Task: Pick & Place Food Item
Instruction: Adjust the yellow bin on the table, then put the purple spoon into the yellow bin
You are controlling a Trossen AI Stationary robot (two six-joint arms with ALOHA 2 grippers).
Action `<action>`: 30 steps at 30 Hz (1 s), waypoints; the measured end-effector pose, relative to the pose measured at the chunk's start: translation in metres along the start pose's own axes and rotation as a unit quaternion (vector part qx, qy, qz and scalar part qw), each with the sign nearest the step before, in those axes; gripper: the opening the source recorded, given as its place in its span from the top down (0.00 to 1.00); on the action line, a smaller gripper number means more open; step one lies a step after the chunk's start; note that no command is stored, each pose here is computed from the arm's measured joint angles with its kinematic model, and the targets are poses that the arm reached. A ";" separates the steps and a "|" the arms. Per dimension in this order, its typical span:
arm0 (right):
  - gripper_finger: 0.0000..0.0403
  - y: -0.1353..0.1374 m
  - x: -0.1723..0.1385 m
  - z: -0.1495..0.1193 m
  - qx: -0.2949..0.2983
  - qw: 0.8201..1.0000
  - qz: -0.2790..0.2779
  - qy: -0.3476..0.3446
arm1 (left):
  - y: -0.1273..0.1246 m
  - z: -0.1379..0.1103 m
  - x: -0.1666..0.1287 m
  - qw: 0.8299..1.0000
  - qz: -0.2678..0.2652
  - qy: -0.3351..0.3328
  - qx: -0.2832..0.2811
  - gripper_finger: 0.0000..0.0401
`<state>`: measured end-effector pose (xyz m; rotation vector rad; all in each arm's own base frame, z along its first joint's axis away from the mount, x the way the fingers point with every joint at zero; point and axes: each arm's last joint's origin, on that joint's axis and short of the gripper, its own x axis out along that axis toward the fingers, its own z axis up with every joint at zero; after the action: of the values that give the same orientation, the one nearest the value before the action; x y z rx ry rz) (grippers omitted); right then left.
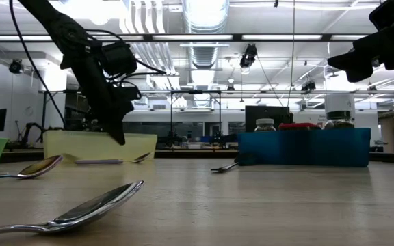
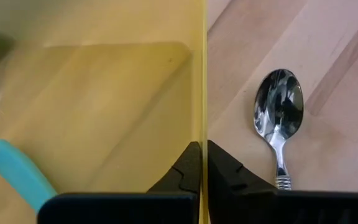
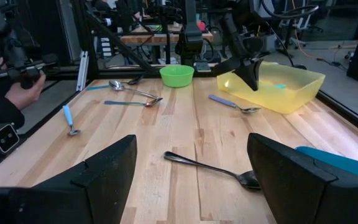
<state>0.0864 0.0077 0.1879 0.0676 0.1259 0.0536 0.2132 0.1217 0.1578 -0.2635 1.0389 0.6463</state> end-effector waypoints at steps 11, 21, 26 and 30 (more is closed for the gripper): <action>0.25 0.000 0.000 0.000 -0.001 1.000 0.000 0.000 | 0.000 0.001 0.000 1.000 0.001 -0.003 -0.005 0.89; 0.25 0.000 0.000 0.000 -0.001 1.000 0.000 0.000 | 0.000 0.002 -0.005 1.000 -0.007 -0.012 -0.006 0.50; 0.25 0.000 0.000 0.000 -0.001 1.000 0.000 0.000 | 0.002 0.006 -0.025 0.998 -0.014 -0.052 -0.014 0.41; 0.25 0.000 0.000 0.000 0.000 1.000 0.000 0.000 | 0.003 0.006 -0.045 0.994 -0.025 -0.082 -0.072 0.41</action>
<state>0.0864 0.0077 0.1880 0.0682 0.1253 0.0535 0.2007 0.1102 0.2000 -0.3559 0.8277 0.6866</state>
